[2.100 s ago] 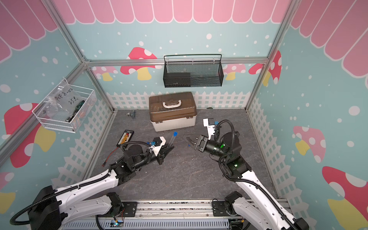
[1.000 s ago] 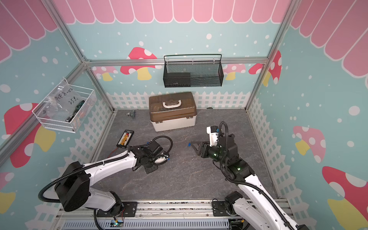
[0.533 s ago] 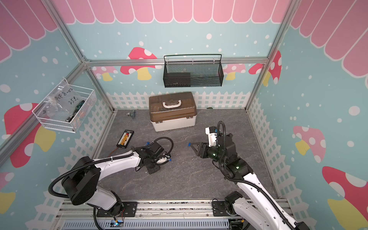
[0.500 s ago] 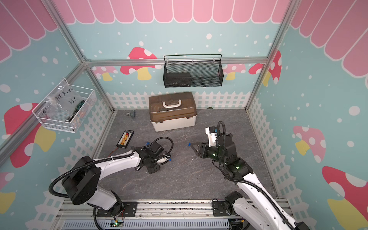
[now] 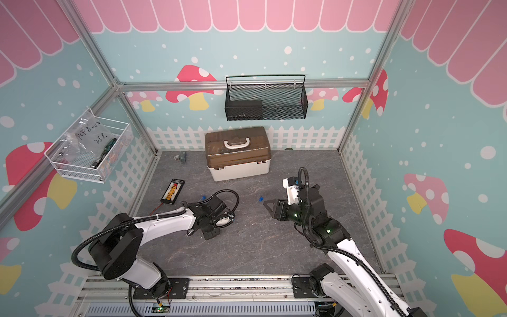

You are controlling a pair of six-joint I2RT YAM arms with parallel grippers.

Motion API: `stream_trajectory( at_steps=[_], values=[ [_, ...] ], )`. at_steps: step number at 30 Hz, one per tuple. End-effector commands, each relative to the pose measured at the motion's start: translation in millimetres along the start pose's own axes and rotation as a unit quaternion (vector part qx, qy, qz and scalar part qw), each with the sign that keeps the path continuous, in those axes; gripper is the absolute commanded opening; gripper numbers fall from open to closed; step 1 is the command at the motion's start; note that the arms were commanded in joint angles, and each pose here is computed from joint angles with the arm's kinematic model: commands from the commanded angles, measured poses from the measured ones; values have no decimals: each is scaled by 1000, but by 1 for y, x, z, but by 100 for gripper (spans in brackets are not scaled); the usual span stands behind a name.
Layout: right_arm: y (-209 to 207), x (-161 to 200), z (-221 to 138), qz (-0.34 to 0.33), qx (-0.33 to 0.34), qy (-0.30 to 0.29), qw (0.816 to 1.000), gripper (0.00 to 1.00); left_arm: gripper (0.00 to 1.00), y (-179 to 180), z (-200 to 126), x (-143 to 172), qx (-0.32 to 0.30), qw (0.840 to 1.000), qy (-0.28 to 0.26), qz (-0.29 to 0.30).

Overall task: Insert stoppers into test tubes
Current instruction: Place the test tube at the center of the board.

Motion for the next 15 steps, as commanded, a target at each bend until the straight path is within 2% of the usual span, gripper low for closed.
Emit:
stream_trajectory(
  at_steps=[1,5,8,12,15],
  values=[
    [1,-4,-4,-17,13,9,1000,54,30,0,4,4,-6,1000,7,8],
    [1,-2,-2,-22,16,23,999,54,34,-1,0,3,-12,1000,-2,8],
    [2,-4,-3,-28,18,26,999,54,36,3,-13,-5,-27,999,-30,6],
    [4,-6,-3,-42,23,31,998,56,39,6,-58,-25,-52,990,-132,-1],
    [-1,-7,0,-55,36,34,997,59,39,12,-101,-40,-71,969,-238,-16]
  ],
)
Point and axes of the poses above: each gripper's point midway between its finger pads, its own z axis out along the fingers, its own y axis along the line the jaws close on, x = y × z, the point moved 4 cm from there along -z, back along the fingers
